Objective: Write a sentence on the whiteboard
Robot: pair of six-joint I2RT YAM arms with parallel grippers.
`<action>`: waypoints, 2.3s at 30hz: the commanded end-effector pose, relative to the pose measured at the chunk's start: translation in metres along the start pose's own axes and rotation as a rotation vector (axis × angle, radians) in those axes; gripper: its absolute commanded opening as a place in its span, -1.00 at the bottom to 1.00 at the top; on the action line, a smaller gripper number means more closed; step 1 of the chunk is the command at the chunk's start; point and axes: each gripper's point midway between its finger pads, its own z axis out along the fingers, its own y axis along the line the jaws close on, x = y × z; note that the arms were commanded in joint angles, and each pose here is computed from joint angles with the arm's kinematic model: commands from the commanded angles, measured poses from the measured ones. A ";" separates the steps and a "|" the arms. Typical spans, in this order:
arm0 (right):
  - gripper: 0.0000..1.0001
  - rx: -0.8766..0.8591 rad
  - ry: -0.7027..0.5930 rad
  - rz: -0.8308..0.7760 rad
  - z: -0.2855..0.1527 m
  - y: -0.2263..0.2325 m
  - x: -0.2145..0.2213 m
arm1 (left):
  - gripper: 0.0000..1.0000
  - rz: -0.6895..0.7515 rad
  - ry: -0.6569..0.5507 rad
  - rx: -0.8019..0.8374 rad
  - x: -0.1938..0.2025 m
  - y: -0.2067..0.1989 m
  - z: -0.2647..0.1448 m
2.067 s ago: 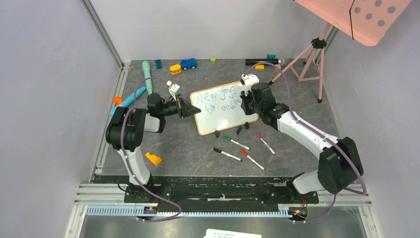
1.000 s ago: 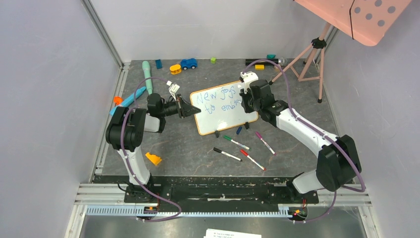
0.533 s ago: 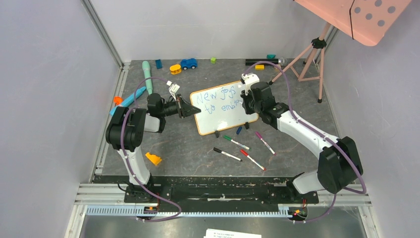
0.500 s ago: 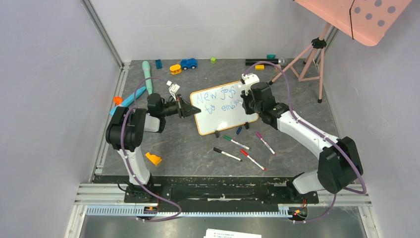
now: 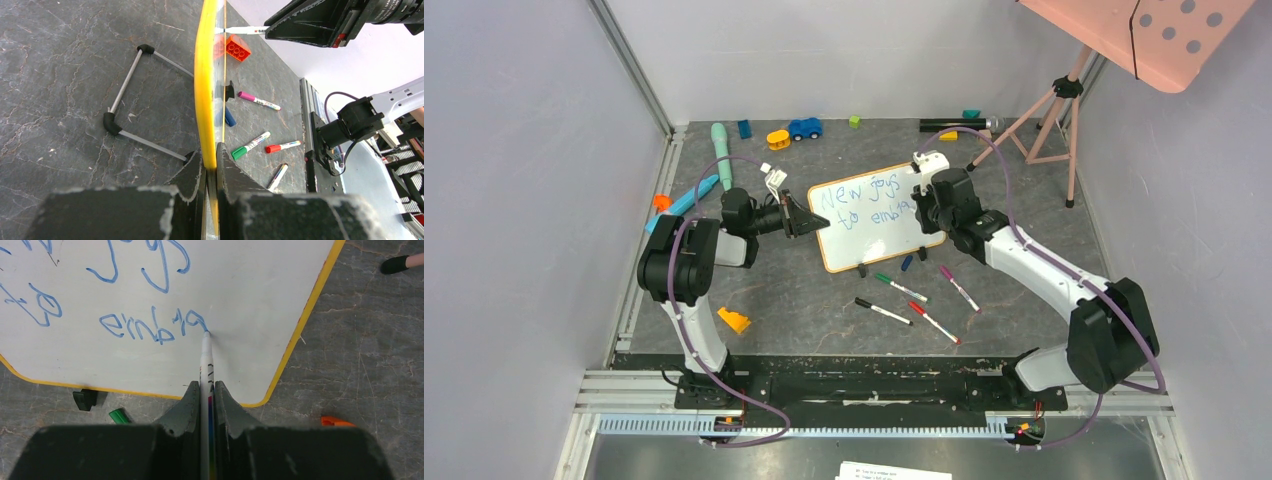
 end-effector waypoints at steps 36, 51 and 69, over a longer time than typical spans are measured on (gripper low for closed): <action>-1.00 0.030 -0.089 0.039 -0.022 -0.020 -0.025 | -0.96 0.112 0.009 0.005 0.007 0.007 0.000; -1.00 -0.001 -0.082 0.044 -0.021 -0.014 -0.023 | -0.96 0.117 0.006 0.005 0.007 0.005 -0.001; -1.00 -0.002 -0.085 0.055 -0.012 -0.013 -0.026 | -0.96 0.112 0.008 0.004 0.006 0.007 0.000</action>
